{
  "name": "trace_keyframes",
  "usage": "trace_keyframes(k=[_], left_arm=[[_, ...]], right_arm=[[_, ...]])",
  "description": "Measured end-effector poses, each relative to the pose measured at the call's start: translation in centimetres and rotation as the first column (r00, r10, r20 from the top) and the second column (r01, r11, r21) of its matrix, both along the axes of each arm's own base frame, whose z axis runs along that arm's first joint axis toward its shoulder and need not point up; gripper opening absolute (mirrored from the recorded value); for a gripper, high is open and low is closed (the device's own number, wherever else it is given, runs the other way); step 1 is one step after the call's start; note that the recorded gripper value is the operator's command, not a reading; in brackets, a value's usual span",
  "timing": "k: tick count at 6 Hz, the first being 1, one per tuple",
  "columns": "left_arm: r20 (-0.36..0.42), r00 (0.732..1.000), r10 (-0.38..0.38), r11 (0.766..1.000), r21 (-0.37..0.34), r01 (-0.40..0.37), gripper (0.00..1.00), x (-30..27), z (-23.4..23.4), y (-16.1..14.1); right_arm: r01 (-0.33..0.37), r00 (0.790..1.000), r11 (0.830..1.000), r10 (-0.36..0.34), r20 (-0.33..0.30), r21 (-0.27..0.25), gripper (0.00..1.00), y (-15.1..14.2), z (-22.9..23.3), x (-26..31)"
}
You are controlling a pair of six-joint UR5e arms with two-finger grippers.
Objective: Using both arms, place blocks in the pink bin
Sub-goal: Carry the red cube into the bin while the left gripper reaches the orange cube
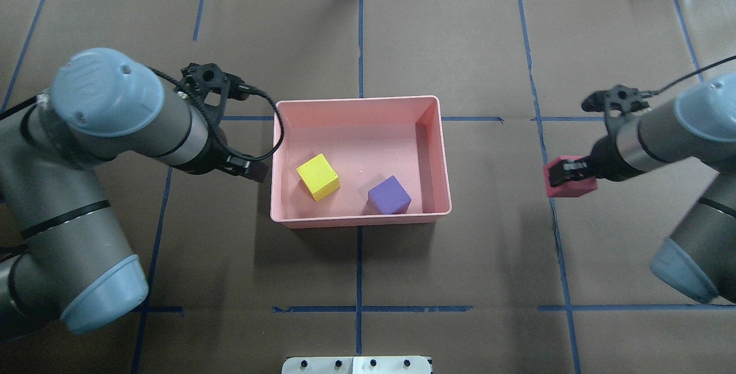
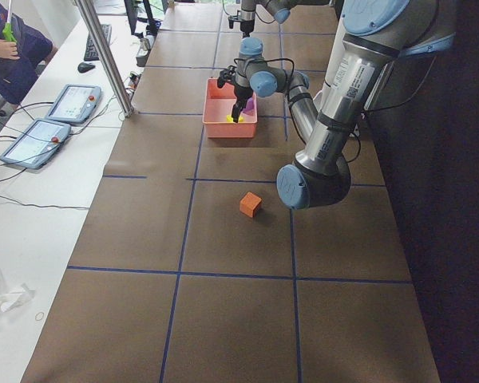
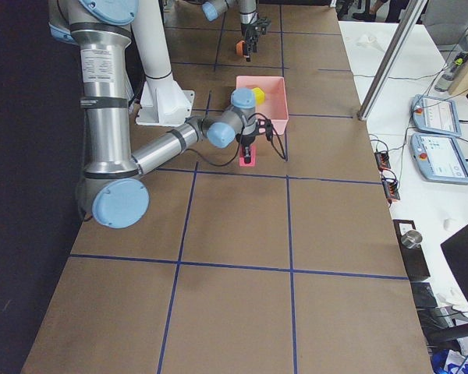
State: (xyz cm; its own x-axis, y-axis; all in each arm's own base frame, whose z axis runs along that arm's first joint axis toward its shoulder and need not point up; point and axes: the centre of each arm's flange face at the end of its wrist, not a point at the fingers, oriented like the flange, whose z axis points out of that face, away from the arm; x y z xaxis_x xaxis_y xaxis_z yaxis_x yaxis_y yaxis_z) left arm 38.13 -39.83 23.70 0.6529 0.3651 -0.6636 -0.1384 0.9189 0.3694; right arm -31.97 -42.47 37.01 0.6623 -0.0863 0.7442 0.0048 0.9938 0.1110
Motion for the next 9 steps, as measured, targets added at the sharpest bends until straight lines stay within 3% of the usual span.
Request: trace_keyframes(k=[2,3,4,6,8,9], left_arm=[[0.073,0.995,0.074,0.995,0.059,-0.078,1.0,-5.5,6.6,3.1],[0.088,0.992,0.095,0.992,0.078,-0.102,1.0,-7.9,9.9,4.3],[0.081,0.989,0.124,0.986,0.1,-0.131,1.0,-10.2,13.0,5.2],[0.077,0.98,0.185,0.972,0.134,-0.194,1.0,-12.2,19.5,5.8],[0.039,0.984,0.172,0.973,0.148,-0.176,1.0,-10.8,26.3,4.7],[0.025,0.986,0.163,0.976,0.144,-0.165,1.0,-10.8,27.5,4.7]], right_arm=[[-0.041,0.999,0.994,0.04,-0.01,-0.105,0.19,-1.8,-13.6,-6.3],[-0.066,0.998,0.987,0.067,-0.003,-0.144,0.25,-2.0,-17.6,-9.4],[-0.094,0.996,0.981,0.094,-0.008,-0.172,0.99,-2.5,-20.6,-13.0],[-0.122,0.993,0.973,0.118,-0.03,-0.194,1.0,-3.0,-23.4,-18.2],[-0.132,0.991,0.974,0.127,-0.037,-0.183,1.0,-2.9,-23.6,-19.1],[-0.132,0.991,0.974,0.127,-0.039,-0.182,1.0,-2.9,-23.4,-19.1]])
